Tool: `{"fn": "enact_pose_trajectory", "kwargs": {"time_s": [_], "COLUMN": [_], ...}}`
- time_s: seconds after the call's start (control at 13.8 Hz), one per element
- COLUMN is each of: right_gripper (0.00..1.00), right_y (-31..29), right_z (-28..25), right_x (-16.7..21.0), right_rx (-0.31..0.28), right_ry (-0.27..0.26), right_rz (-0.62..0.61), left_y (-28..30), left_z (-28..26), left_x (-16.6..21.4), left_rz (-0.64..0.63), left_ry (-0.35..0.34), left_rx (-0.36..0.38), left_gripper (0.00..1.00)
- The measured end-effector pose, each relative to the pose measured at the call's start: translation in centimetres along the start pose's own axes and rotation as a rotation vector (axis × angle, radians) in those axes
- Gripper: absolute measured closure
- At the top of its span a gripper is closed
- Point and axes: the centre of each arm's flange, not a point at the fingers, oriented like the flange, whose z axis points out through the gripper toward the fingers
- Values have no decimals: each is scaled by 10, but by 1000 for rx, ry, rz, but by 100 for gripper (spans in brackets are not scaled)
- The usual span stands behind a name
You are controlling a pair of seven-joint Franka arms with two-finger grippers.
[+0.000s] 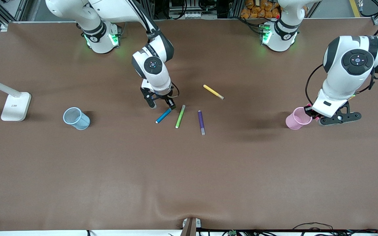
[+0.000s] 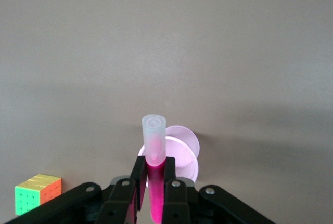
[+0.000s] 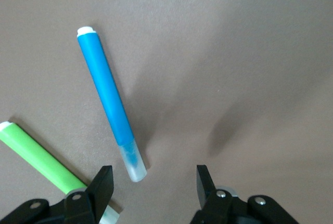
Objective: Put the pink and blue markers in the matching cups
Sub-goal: 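Lower the pink marker into the pink cup while the right gripper grasps blue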
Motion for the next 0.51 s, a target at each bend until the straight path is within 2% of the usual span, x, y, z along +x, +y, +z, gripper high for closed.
{"fn": "enact_pose_trajectory", "kwargs": {"time_s": [0.22,0.36,0.44,0.51], "right_gripper": [27,33,43,44], "right_y": [0,-4,-7,-10], "right_z": [24,29,26,23], "right_x": [1,3,2,1], "right_rx": [-18,-13,-5,3], "right_ry": [30,36,35,33], "right_rz": [-13,-15,-15,-15], "left_y": [-15,-30,-40,-47], "left_z": [20,37,47,55], "left_x": [-5,-10,-13,-15], "left_rz": [-27,-56,-74,-89], "left_ry": [19,50,58,64], "left_rx": [-17,-39,-48,-56], "left_gripper": [83,83,83,83]}}
